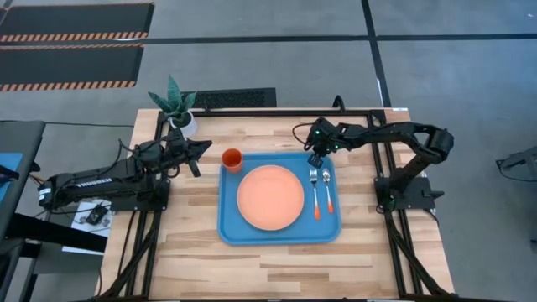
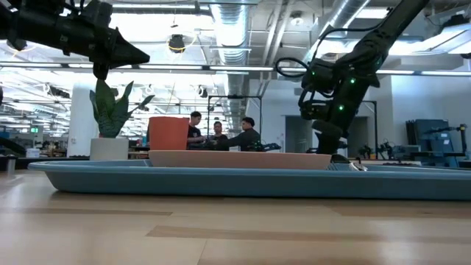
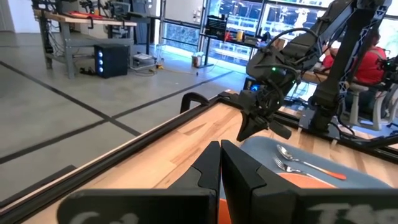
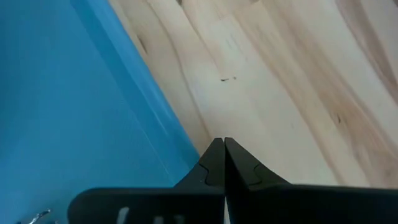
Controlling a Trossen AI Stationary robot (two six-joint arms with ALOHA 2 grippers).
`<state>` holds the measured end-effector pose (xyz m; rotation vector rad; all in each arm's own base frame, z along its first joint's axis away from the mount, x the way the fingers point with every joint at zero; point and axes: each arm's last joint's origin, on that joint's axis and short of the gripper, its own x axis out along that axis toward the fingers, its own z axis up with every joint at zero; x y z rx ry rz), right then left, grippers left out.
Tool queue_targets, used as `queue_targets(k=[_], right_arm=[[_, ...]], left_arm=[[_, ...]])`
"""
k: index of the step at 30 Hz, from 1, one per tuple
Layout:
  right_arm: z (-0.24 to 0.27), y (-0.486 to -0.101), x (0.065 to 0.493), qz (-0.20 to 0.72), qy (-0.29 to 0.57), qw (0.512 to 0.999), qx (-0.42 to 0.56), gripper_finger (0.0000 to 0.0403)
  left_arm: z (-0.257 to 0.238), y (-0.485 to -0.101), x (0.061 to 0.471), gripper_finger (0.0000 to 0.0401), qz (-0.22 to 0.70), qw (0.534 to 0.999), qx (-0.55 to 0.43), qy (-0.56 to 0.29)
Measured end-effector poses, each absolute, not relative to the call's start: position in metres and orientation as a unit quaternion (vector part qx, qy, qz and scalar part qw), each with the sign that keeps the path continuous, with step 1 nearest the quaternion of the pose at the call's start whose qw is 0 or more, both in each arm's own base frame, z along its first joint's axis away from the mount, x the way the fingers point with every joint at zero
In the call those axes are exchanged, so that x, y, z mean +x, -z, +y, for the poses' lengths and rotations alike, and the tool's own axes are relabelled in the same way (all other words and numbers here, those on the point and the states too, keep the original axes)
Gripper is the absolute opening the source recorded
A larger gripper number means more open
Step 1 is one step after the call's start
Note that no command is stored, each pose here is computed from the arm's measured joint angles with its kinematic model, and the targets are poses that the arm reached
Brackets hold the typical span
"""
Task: Pick and place plate/cup/fork/spoon on tray
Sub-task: Return to Home Position
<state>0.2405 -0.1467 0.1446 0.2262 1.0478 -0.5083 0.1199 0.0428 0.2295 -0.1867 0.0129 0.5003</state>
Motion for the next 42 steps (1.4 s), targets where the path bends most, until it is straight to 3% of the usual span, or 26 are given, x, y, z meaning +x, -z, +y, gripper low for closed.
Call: queue_targets(k=[12,19,27,37,42], right_arm=[[-0.144,-0.164,0.236,0.469,0.244,0.844,0.093,0.0014],[-0.134,-0.205,0.233,0.37,0.242,0.896,0.047,0.0009],[-0.097,-0.213,0.224,0.188,0.141,0.972,-0.006,0.0009],[-0.053,-0.216,0.193,0.091,0.05,0.994,-0.034,0.0008],[-0.045,-0.208,0.173,0.052,0.047,0.997,-0.033,0.0008]], left_arm=[[0.043,-0.228,0.12,0.0,0.019,0.967,-0.077,-0.243],[0.041,-0.219,0.121,0.0,0.013,0.975,-0.059,-0.215],[0.037,-0.204,0.116,0.0,-0.024,0.985,-0.054,-0.161],[0.036,-0.2,0.113,0.0,0.005,0.986,-0.032,-0.162],[0.035,-0.2,0.113,0.0,0.003,0.988,-0.018,-0.152]])
